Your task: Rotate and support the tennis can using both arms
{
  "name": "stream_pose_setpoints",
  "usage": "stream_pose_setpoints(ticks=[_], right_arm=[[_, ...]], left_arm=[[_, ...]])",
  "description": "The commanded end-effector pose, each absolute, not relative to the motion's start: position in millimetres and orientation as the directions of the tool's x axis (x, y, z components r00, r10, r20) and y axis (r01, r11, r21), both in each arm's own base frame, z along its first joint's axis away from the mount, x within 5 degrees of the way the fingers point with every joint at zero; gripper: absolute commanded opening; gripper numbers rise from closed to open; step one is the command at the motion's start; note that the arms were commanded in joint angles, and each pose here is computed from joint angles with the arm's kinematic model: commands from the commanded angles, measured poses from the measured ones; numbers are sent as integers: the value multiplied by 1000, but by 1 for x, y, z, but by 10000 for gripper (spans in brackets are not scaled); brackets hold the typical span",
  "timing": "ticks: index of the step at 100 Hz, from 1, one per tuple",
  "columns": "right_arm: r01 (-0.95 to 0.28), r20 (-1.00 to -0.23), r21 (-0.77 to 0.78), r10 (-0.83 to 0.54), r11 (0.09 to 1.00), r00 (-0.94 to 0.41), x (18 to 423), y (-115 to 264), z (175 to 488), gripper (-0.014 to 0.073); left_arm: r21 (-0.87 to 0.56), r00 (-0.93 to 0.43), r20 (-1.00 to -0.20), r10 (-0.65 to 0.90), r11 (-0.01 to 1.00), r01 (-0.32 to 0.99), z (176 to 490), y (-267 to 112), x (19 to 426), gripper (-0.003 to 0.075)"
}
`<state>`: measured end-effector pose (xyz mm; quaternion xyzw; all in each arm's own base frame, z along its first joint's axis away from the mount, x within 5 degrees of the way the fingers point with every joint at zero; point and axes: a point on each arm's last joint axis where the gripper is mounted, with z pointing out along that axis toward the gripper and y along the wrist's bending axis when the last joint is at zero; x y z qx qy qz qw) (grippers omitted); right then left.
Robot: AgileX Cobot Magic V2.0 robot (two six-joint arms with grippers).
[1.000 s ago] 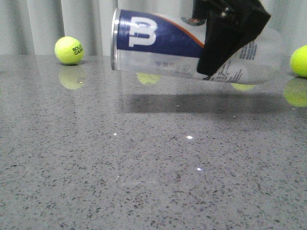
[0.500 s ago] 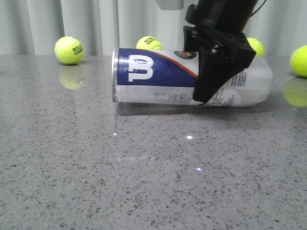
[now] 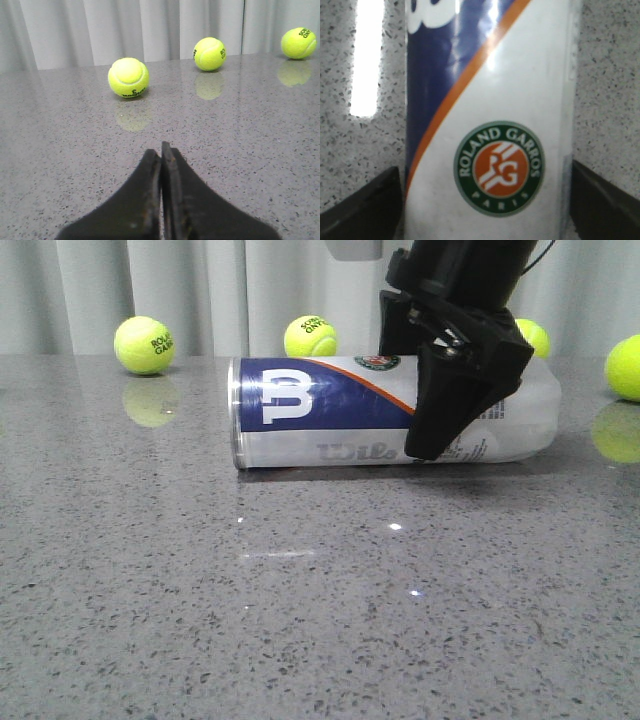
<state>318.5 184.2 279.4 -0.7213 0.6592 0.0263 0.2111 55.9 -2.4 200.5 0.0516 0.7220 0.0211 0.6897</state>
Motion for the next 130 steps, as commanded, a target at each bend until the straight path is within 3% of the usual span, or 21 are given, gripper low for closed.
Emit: stream_pose_setpoints(ticks=[1, 42, 49, 58, 74, 81, 95, 114, 120, 130], right_arm=[[-934, -361, -356, -919, -21, 159, 314, 183, 310, 644], [-881, -420, -473, -886, 27, 198, 272, 162, 376, 628], [-881, -461, -464, -874, 92, 152, 264, 158, 386, 545], [-879, -515, -440, -853, 184, 79, 257, 155, 395, 317], [-884, -530, -418, -847, 209, 50, 250, 152, 400, 3], [-889, -526, -411, -849, 204, 48, 249, 151, 400, -76], [-904, -540, -359, -842, 234, -3, 246, 151, 398, -69], [-836, -641, -150, -695, 528, -324, 248, 149, 399, -69], [-756, -662, -36, -583, 653, -472, 249, 146, 400, -69], [-620, -664, 108, -407, 777, -627, 249, 140, 404, -69]], left_arm=[[92, 29, -995, 91, 995, 46, 195, -3, 55, -18], [92, 29, -995, 91, 995, 46, 195, -3, 55, -18], [92, 29, -995, 91, 995, 46, 195, -3, 55, -18], [92, 29, -995, 91, 995, 46, 195, -3, 55, -18], [92, 29, -995, 91, 995, 46, 195, -3, 55, -18], [92, 29, -995, 91, 995, 46, 195, -3, 55, -18], [92, 29, -995, 91, 995, 46, 195, -3, 55, -18], [92, 29, -995, 91, 995, 46, 195, -3, 55, -18], [92, 29, -995, 91, 995, 46, 195, -3, 55, -18], [92, 29, -995, 91, 995, 46, 195, -3, 55, -18]])
